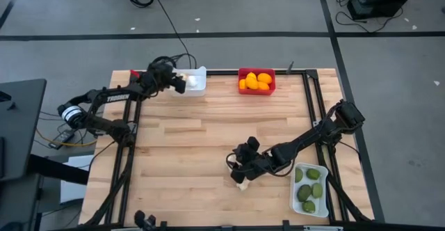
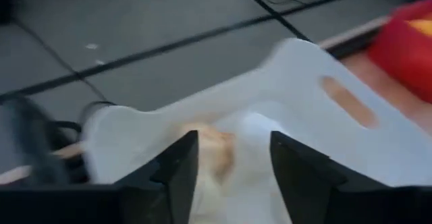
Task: Sort produce into baskets
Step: Put the white garlic into the top white bin
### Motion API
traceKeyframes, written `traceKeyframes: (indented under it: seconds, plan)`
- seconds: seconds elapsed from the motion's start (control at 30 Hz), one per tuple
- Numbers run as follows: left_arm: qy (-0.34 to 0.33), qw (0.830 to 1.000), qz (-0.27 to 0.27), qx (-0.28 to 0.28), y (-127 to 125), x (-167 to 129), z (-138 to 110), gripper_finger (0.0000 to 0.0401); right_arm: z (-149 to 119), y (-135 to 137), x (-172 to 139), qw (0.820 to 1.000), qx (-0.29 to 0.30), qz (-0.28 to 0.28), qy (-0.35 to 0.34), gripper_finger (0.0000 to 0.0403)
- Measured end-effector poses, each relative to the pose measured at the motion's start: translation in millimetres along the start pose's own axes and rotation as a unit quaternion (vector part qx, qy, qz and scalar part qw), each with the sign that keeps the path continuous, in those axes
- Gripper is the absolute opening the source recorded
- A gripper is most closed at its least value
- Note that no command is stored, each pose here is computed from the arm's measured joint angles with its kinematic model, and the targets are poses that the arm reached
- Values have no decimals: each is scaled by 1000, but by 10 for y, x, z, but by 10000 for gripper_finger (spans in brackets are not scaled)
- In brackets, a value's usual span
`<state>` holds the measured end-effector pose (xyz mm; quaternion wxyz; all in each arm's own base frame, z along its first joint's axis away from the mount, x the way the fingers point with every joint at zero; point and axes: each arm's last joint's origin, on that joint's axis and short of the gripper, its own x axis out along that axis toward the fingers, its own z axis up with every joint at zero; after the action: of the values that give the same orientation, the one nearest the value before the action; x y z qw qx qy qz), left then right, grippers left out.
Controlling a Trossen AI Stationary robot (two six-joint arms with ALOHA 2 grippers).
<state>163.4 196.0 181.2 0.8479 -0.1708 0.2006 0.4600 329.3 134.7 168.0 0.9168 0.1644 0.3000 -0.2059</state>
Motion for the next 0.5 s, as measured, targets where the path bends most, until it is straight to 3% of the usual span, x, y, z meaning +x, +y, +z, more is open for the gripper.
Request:
traceKeyframes:
  seconds: [0.13,0.23,0.37,0.5]
  plan:
    - [8,994,-106,-8,-106,-24,58,220,-5,4,-1,1000,1,7,8,275]
    - [14,976,-217,2,-325,-68,58,225,-47,20,-20,999,-8,18,28,276]
    - [35,946,-310,90,-754,-183,-92,214,-184,5,-71,994,-35,27,104,274]
    - [34,899,-396,181,-1216,-406,-278,204,-284,5,-123,985,-38,38,163,272]
